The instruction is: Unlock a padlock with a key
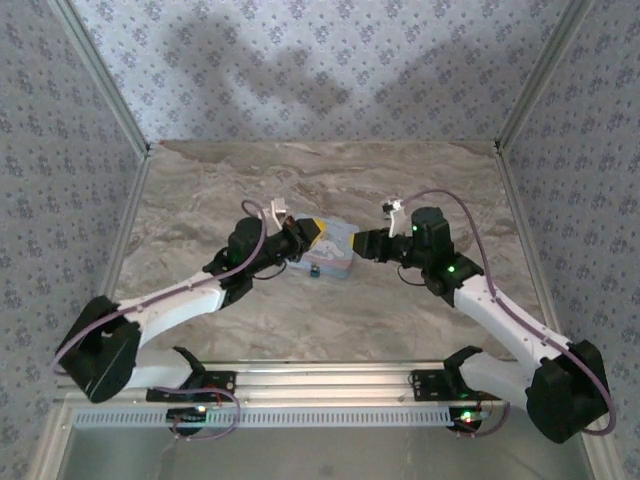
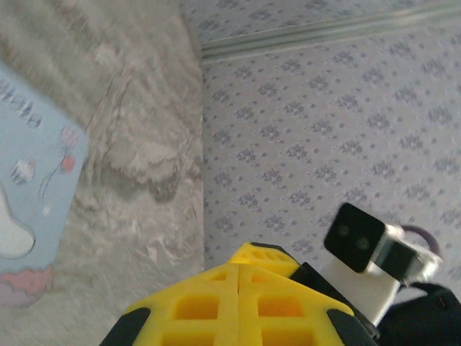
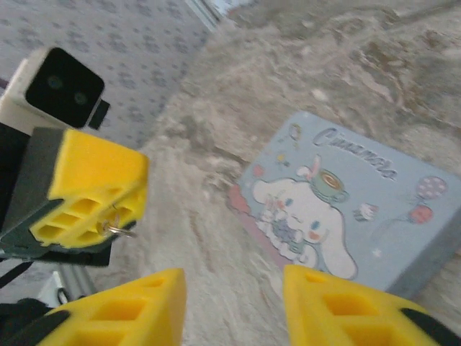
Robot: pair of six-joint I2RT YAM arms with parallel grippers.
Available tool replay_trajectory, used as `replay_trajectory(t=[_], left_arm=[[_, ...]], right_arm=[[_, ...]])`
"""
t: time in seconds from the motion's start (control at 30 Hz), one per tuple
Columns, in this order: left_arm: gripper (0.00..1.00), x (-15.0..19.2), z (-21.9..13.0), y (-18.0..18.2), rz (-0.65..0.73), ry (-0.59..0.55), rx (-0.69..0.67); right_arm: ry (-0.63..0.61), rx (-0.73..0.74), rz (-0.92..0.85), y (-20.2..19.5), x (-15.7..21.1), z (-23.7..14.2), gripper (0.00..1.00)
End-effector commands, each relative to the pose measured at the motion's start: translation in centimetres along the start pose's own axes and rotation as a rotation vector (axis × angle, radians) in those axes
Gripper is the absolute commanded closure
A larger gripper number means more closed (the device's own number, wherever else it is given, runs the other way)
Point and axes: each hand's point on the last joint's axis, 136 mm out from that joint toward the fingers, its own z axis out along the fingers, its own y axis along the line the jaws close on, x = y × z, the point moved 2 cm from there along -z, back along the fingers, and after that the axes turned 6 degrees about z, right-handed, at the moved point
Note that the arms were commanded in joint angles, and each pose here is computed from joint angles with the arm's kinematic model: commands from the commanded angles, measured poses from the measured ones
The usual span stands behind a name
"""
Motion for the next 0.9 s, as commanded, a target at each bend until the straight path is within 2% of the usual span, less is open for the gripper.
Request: replay_trajectory(t=[0.0,0.13,0.3,0.53,0.87], left_arm=[[1.0,-1.1,-1.1,-2.2,0.267,-0.036,-0.002],[1.0,-1.0,-1.6,-4.4,0.382,-0.026,0.068],[1.0,-1.0,-2.0,-5.7,0.427,-0.031,0.121],[1.0,-1.0,-2.0,-6.0,0.399,-0.038,0.147],[1.0,-0.8,-1.9,-6.5,0.381,-0.033,0.167]], right_arm=[[-0.048,-0.21,-0.007,3.8,-1.3,-0.9,0.52],[-0.087,-0.376,0.01,6.6,-2.4,-1.4,0.42],[-0.077,-0.436,-0.029,8.7,-2.4,-1.2,0.38],[-0.059,-0.454,-0.005,9.2,-2.2,0.2,0.38],[-0.028,-0.453,0.01,9.3,-1.8,1.6,0.47]])
